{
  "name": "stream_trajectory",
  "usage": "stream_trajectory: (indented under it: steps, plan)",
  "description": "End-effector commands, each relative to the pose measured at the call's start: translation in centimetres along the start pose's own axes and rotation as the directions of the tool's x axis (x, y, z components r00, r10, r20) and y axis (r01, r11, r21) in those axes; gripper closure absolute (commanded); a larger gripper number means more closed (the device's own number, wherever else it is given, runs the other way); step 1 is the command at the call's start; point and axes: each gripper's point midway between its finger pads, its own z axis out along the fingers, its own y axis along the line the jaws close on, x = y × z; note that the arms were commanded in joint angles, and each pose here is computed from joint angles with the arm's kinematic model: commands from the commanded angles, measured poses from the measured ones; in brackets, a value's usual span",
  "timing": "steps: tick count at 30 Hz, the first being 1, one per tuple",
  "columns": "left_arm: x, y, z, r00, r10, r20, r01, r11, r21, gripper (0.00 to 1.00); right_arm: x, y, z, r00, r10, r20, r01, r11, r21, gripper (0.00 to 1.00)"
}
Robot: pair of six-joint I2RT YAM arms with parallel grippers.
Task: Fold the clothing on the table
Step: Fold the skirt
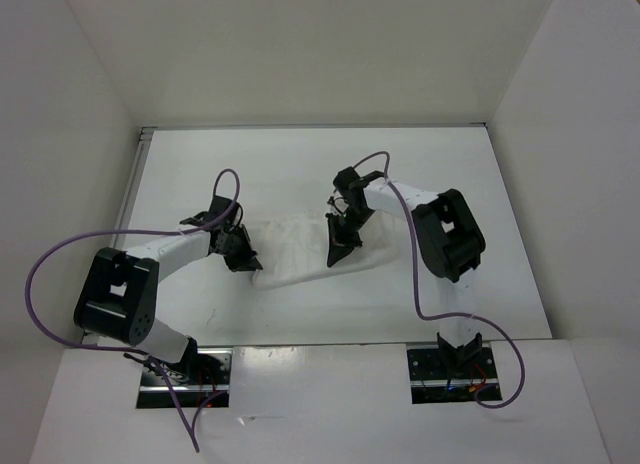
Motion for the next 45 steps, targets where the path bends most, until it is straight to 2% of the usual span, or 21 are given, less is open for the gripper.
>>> stream_trajectory:
  steps: [1,3,4,9,12,15,19,24,27,30,33,37,43,45]
  plan:
    - [-1.6,-2.2,-2.1,0.999,0.033,0.041,-0.034,0.999,0.036,1.00,-0.2,-0.2,2.2,0.999,-0.025,-0.033,0.024,1.000,-0.019,1.00]
    - [-2.2,-3.9,-3.8,0.997,0.062,0.055,-0.067,0.994,0.091,1.00,-0.3,-0.9,3.3,0.998,-0.009,-0.055,0.008,1.000,-0.008,1.00]
    - [-3.2,-5.8,-5.9,0.992,0.076,0.103,-0.090,0.986,0.140,1.00,-0.4,-0.8,3.6,0.998,-0.017,-0.054,0.017,1.000,0.002,1.00]
    - [-4.2,-10.0,-11.1,0.974,0.112,0.196,-0.166,0.943,0.288,1.00,-1.1,0.5,4.2,0.998,-0.039,-0.047,0.036,0.998,-0.052,1.00]
    - [-4.2,-10.0,-11.1,0.974,0.112,0.196,-0.166,0.943,0.288,1.00,-1.9,2.1,2.9,0.997,-0.075,-0.003,0.074,0.993,-0.088,1.00]
    - [-3.6,-9.5,-10.6,0.979,0.112,0.173,-0.158,0.945,0.285,1.00,-2.8,4.0,-1.0,0.992,-0.093,0.085,0.103,0.987,-0.122,1.00]
    - [-3.2,-8.9,-9.9,0.979,0.120,0.164,-0.162,0.947,0.276,1.00,-3.9,3.6,-5.1,0.982,-0.050,0.181,0.071,0.991,-0.112,0.93]
    - [-3.7,-9.1,-10.3,0.973,0.147,0.180,-0.192,0.946,0.263,1.00,-5.0,-2.8,-7.0,0.962,0.083,0.260,-0.094,0.995,0.031,0.89]
    - [-4.2,-9.7,-10.8,0.967,0.167,0.194,-0.215,0.940,0.265,1.00,-5.9,-7.3,-7.7,0.925,0.174,0.337,-0.237,0.959,0.155,0.89]
    - [-5.1,-10.5,-10.9,0.963,0.177,0.205,-0.229,0.936,0.268,1.00,-6.5,-10.1,-8.4,0.894,0.200,0.402,-0.313,0.919,0.239,0.89]
    - [-5.8,-11.2,-10.7,0.959,0.198,0.203,-0.249,0.929,0.273,1.00,-6.7,-11.7,-7.3,0.894,0.222,0.390,-0.348,0.891,0.291,0.89]
    - [-6.0,-12.4,-10.2,0.955,0.224,0.195,-0.274,0.919,0.284,1.00,-6.6,-12.1,-4.9,0.909,0.234,0.345,-0.339,0.896,0.287,0.91]
    - [-4.6,-13.8,-7.5,0.940,0.314,0.131,-0.339,0.900,0.273,1.00,-5.2,-10.2,-1.3,0.943,0.214,0.255,-0.281,0.922,0.266,0.91]
    - [-3.0,-16.6,-6.5,0.912,0.394,0.112,-0.410,0.868,0.281,1.00,-4.5,-8.9,0.1,0.956,0.196,0.220,-0.250,0.935,0.251,0.91]
